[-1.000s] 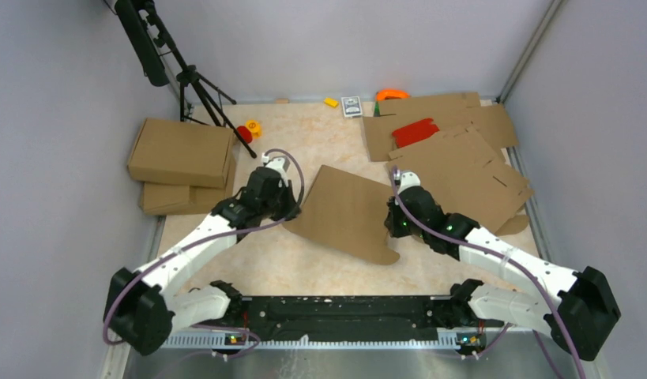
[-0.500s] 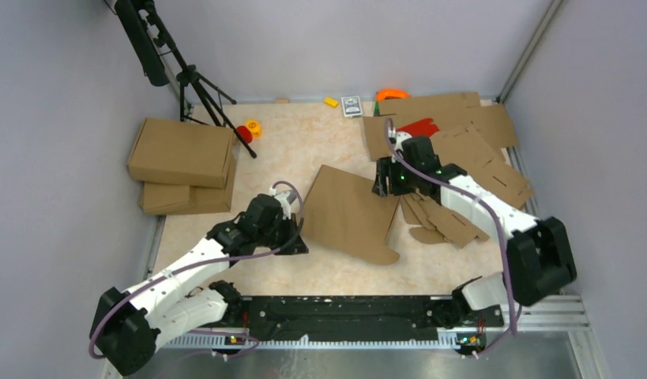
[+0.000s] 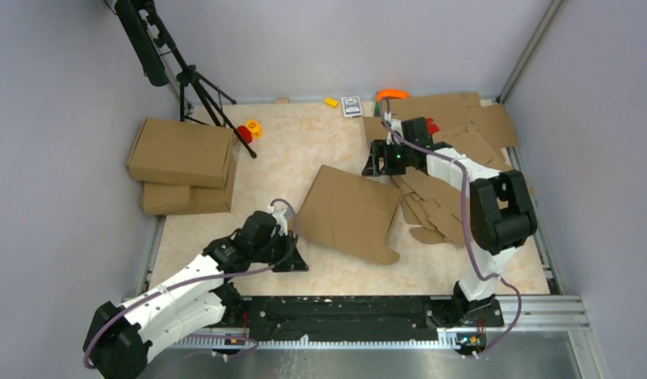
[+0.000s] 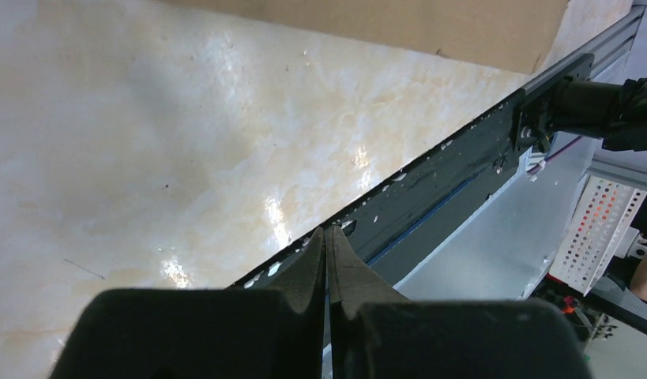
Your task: Fold the paper box
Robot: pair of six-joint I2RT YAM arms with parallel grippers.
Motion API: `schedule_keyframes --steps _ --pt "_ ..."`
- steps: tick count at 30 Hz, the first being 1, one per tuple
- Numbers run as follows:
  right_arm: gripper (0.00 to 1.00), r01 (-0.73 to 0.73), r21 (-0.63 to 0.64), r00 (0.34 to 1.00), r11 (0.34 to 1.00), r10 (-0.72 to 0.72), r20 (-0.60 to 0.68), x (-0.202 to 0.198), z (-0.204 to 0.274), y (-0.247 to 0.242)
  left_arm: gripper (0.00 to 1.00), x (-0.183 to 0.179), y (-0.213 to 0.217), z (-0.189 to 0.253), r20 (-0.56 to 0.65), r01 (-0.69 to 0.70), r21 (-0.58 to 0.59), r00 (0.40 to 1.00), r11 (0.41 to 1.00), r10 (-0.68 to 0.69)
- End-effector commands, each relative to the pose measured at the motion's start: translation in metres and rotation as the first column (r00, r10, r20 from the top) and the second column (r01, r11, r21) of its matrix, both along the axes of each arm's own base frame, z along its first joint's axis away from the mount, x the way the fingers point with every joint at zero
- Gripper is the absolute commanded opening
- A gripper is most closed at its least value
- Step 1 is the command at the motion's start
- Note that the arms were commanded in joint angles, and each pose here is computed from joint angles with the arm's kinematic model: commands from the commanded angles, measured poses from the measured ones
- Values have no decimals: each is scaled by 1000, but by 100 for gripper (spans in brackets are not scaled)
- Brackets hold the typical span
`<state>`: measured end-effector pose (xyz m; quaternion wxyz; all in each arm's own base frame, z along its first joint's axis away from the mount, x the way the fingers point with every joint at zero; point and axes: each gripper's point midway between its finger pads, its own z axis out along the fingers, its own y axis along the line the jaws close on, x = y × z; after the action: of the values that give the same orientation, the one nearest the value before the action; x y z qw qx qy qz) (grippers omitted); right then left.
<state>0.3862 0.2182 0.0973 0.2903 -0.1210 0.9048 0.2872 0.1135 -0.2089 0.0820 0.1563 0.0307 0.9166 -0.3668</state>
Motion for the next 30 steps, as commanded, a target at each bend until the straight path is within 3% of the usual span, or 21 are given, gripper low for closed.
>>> schedule_keyframes --steps 1,4,8,9,11,18,30 --pt "69 -135 94 991 986 136 -1 5 -1 24 0 0 -9 6 8 1 -72 1000 997 0" --pt "64 -128 91 991 988 132 -36 5 -22 23 0 1 -9 5 14 2 -66 1000 998 -1" --pt "36 -94 170 990 981 111 -89 6 -34 21 0 5 -5 5 19 -21 -44 1000 999 22" --pt "33 -83 212 989 974 106 -103 7 -35 20 0 6 -5 5 24 -25 -39 999 999 26" --pt "30 -59 269 988 961 95 -124 8 -39 15 0 7 -4 5 32 -29 -31 999 999 30" --pt "27 -49 268 974 962 105 -199 10 -72 4 0 14 -3 5 48 -39 -19 998 999 40" --pt "24 -41 263 977 964 94 -191 30 -82 -13 0 42 -9 -2 112 -110 -73 987 991 118"
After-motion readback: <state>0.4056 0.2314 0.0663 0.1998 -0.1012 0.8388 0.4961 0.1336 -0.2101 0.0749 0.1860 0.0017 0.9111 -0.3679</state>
